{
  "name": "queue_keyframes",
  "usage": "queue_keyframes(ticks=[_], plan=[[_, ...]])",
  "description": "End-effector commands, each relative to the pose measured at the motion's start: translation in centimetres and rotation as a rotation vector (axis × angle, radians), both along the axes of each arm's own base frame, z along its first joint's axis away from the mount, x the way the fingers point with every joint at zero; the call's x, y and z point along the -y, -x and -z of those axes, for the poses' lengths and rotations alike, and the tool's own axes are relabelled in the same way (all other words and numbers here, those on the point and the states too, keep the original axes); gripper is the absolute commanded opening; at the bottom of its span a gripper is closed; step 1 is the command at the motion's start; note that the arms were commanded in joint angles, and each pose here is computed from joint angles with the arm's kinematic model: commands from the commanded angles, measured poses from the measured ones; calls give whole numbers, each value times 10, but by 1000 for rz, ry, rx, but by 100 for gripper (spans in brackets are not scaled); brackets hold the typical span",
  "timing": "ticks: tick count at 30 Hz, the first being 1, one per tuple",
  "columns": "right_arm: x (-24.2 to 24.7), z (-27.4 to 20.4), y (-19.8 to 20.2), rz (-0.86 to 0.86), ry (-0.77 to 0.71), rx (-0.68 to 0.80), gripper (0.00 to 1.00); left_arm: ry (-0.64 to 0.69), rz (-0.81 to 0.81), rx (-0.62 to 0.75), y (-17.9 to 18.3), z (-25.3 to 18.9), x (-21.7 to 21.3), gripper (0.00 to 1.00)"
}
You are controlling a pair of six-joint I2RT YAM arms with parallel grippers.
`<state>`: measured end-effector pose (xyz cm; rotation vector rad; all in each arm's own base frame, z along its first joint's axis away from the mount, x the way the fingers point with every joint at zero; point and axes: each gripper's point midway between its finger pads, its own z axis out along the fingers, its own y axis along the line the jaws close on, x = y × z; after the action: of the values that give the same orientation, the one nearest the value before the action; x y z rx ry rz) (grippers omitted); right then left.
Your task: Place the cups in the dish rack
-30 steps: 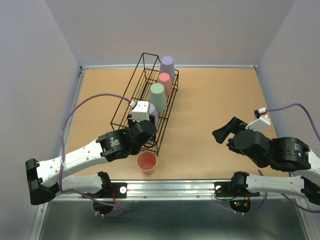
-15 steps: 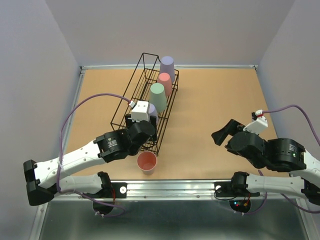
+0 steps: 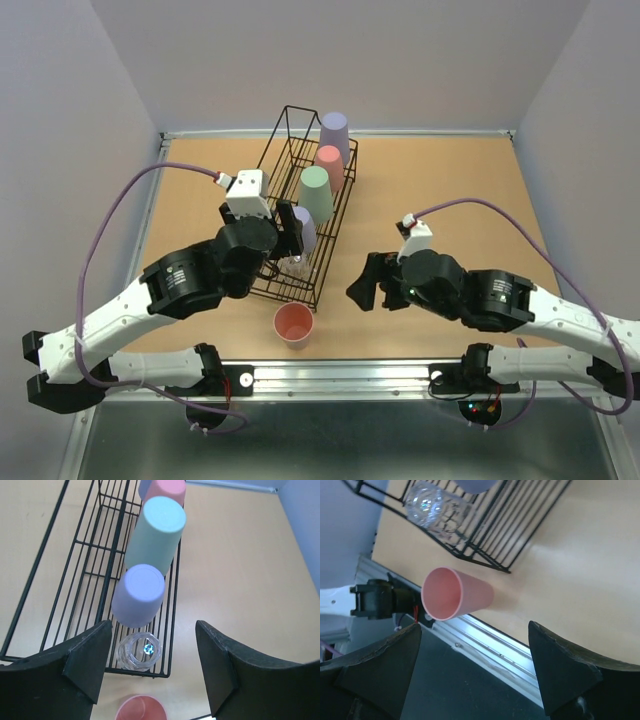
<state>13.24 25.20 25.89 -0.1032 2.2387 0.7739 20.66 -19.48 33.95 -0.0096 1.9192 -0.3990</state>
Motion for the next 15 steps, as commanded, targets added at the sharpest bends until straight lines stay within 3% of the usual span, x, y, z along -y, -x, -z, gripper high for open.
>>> queue_keyframes(ticks=[1, 15], plan=[[-54, -27, 10, -209, -111, 55, 92, 24, -50, 36, 2, -26, -21, 79], [-106, 45, 9, -229, -33, -106, 88, 118, -75, -11, 12, -32, -32, 79]])
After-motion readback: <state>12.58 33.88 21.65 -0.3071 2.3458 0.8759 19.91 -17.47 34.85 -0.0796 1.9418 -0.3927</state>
